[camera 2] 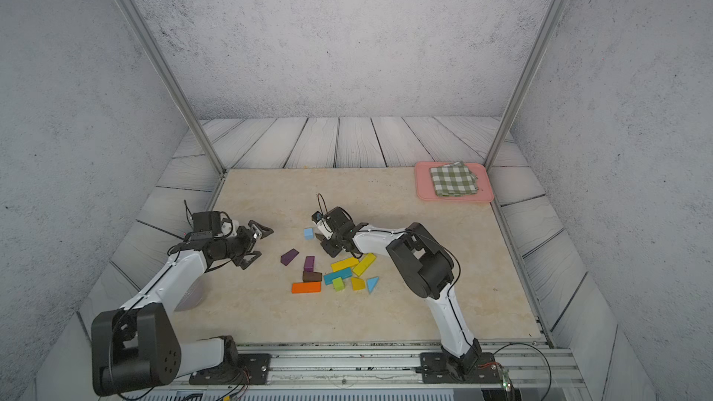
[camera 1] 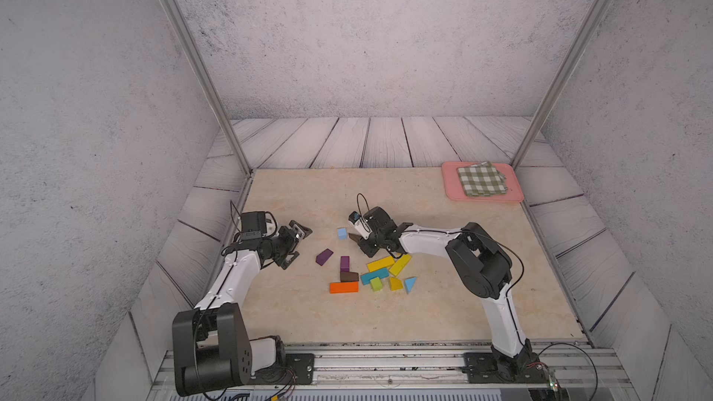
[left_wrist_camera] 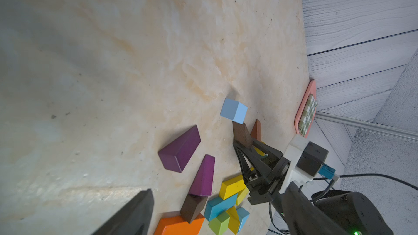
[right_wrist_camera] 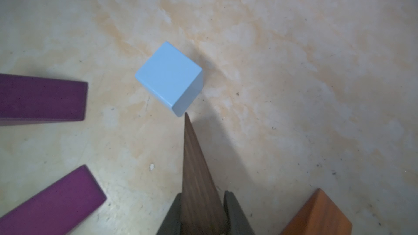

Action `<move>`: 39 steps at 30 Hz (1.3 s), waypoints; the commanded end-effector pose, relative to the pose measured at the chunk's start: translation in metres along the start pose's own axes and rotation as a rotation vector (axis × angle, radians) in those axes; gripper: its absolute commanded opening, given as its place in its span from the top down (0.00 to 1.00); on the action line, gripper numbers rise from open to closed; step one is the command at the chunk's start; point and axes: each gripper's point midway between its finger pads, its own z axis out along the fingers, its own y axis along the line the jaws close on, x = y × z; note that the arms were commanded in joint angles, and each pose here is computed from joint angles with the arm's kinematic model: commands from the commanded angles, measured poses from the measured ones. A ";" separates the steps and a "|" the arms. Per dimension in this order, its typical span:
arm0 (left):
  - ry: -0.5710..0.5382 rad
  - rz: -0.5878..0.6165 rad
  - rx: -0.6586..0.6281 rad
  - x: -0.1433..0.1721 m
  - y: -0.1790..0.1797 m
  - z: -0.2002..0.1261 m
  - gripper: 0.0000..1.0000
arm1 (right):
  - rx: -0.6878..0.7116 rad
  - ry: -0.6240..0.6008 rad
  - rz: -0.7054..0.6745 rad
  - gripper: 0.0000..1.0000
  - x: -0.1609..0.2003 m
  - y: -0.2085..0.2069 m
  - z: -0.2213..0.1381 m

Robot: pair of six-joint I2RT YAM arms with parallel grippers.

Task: Assemble a small pinwheel with building blocks
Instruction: Assemble the building block at the center of the board.

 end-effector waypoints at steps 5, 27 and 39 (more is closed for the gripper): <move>-0.016 0.019 -0.010 0.001 0.002 -0.007 0.04 | 0.018 0.045 -0.001 0.78 0.013 -0.008 0.002; -0.012 0.034 -0.035 0.004 0.007 -0.009 0.04 | -0.023 0.035 -0.012 0.76 0.007 -0.002 0.007; -0.005 0.043 -0.046 0.005 0.009 -0.008 0.04 | -0.049 0.045 -0.009 0.76 0.010 0.002 0.017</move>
